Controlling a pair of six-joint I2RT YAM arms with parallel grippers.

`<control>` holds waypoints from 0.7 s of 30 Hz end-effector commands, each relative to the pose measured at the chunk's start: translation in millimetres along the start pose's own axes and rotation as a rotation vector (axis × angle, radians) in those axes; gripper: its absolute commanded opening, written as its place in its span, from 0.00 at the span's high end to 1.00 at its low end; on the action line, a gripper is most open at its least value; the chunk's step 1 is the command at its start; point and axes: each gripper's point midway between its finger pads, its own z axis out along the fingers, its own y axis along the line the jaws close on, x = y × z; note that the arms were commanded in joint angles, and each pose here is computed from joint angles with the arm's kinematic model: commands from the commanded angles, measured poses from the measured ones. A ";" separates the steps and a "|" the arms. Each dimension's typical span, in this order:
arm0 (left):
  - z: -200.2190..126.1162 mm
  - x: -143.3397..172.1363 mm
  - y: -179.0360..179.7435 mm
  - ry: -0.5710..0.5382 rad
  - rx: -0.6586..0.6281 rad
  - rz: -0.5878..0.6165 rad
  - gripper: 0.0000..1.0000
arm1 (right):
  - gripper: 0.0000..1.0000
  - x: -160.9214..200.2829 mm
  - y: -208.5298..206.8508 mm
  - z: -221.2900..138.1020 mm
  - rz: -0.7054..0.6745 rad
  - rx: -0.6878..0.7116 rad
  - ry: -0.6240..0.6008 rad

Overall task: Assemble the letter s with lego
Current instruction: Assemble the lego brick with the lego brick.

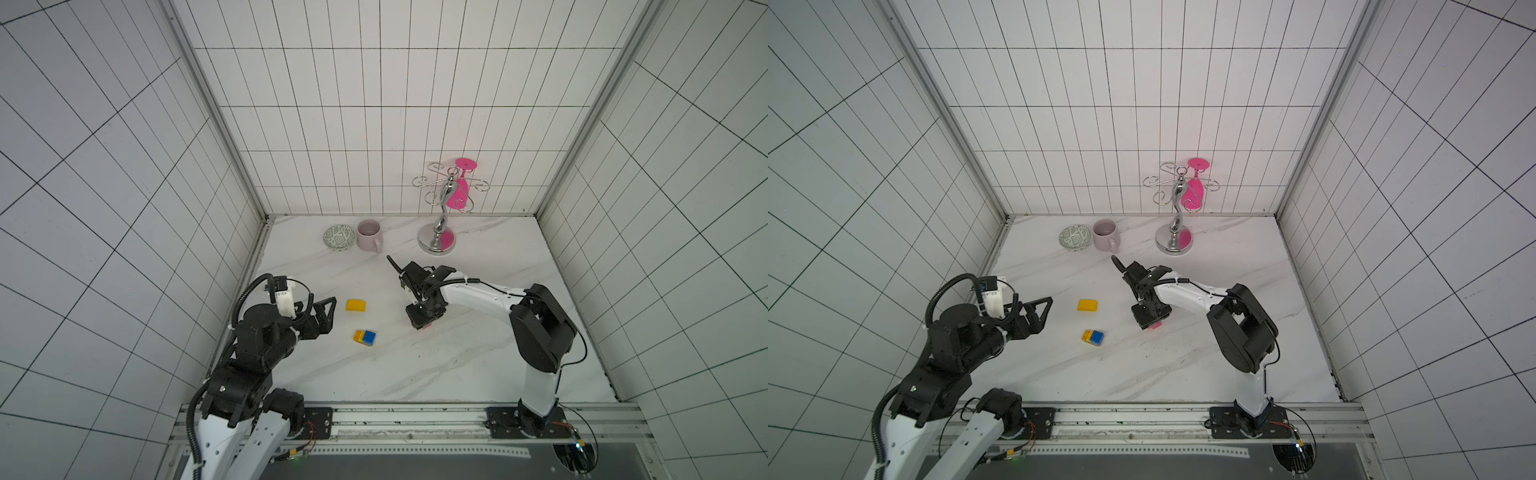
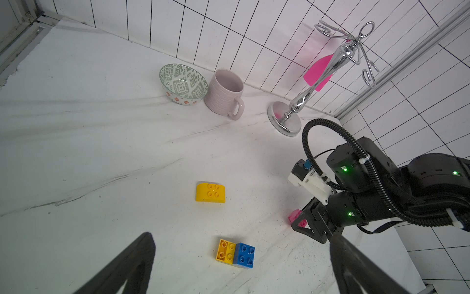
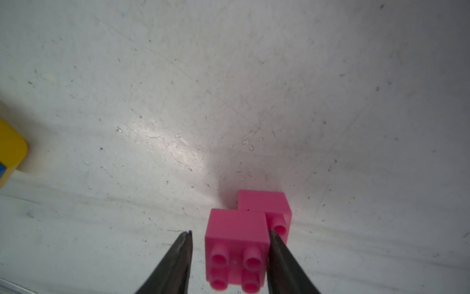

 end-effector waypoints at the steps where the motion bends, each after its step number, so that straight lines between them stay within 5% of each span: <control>1: 1.1 -1.1 0.3 -0.010 0.002 0.002 0.01 | 0.46 7.4 -3.9 -17.1 0.006 0.022 0.015; 12: 5.5 -0.2 -0.9 0.008 0.007 -0.002 0.01 | 0.35 -10.4 -0.8 -71.5 0.094 -0.081 -0.065; 21: 18.4 6.4 -3.5 0.073 0.020 -0.011 0.01 | 0.33 8.9 -36.7 -41.3 0.329 -0.319 -0.003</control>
